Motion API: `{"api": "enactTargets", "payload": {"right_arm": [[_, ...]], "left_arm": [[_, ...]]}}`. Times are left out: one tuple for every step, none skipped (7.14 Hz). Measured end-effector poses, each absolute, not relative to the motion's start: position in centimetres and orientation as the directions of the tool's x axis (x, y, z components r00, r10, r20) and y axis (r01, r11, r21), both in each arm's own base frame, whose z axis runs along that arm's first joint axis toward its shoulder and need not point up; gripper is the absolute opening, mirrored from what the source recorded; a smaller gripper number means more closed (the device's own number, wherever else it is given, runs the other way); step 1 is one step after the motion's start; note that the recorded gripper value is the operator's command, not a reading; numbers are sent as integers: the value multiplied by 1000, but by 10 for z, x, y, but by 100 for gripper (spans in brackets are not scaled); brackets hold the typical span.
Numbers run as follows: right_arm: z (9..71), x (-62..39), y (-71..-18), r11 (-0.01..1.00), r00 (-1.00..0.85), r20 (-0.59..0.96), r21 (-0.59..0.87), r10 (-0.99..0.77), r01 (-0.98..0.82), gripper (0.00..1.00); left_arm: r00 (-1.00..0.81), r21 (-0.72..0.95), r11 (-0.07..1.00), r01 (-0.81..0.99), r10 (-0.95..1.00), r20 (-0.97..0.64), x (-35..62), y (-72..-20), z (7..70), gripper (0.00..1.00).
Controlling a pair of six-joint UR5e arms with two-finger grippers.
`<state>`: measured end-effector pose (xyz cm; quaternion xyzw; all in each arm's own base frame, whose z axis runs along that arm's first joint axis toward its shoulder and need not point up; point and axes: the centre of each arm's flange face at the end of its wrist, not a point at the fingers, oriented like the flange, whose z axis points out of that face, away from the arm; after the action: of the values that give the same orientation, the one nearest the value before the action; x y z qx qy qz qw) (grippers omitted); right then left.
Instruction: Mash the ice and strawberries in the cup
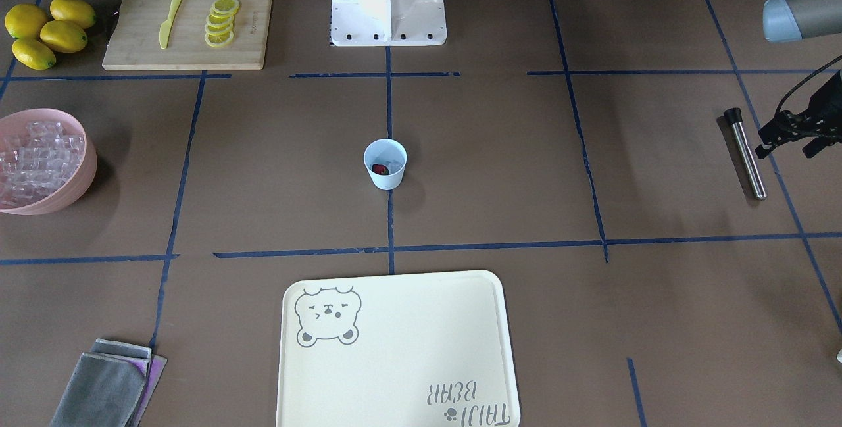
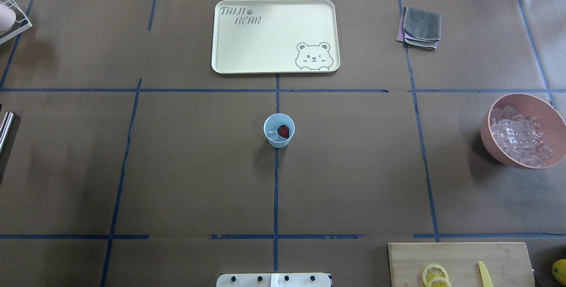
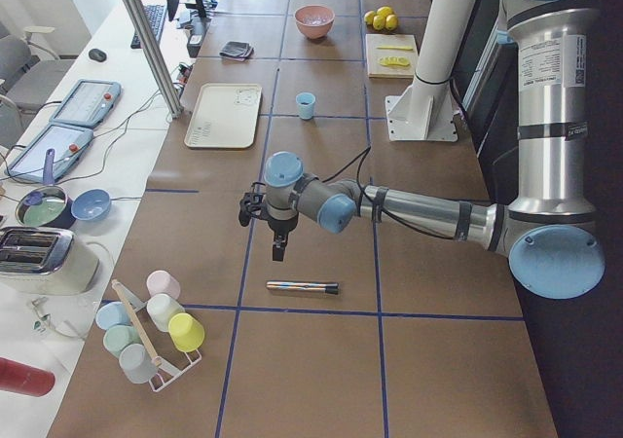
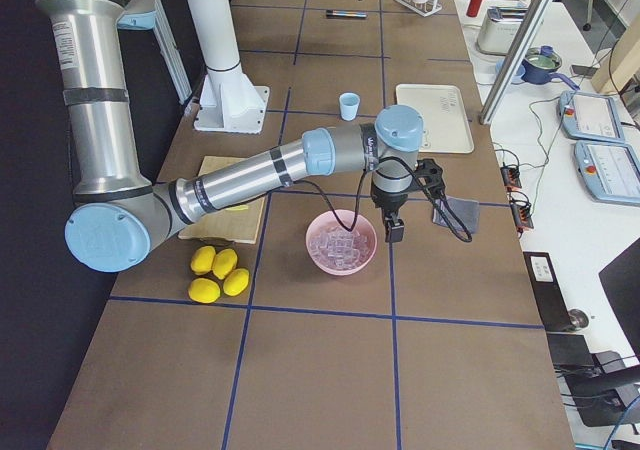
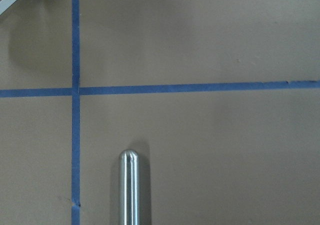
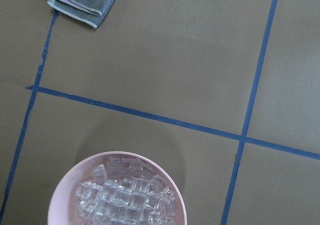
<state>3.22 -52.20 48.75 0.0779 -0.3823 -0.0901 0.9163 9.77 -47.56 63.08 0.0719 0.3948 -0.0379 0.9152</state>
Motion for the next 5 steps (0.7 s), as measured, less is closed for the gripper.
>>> {"api": "enactTargets", "payload": {"right_arm": [[487,32,-522,971,691,686,213,-225,105,100],[486,32,-522,971,691,686,213,-226,105,100],[486,32,-522,971,691,686,214,-226,105,100],[486,32,-522,971,691,686,215,-227,105,100],[486,32,-523,971,691,686,215,-227,105,100]], "left_arm": [[687,99,983,152,-33,-726,99,-479,652,100],[698,106,979,175,-47,-714,102,-482,667,100],[703,108,976,190,-58,-709,112,-482,675,100],[705,107,974,201,-68,-706,126,-480,679,100],[710,111,972,205,-70,-700,139,-476,685,100]]}}
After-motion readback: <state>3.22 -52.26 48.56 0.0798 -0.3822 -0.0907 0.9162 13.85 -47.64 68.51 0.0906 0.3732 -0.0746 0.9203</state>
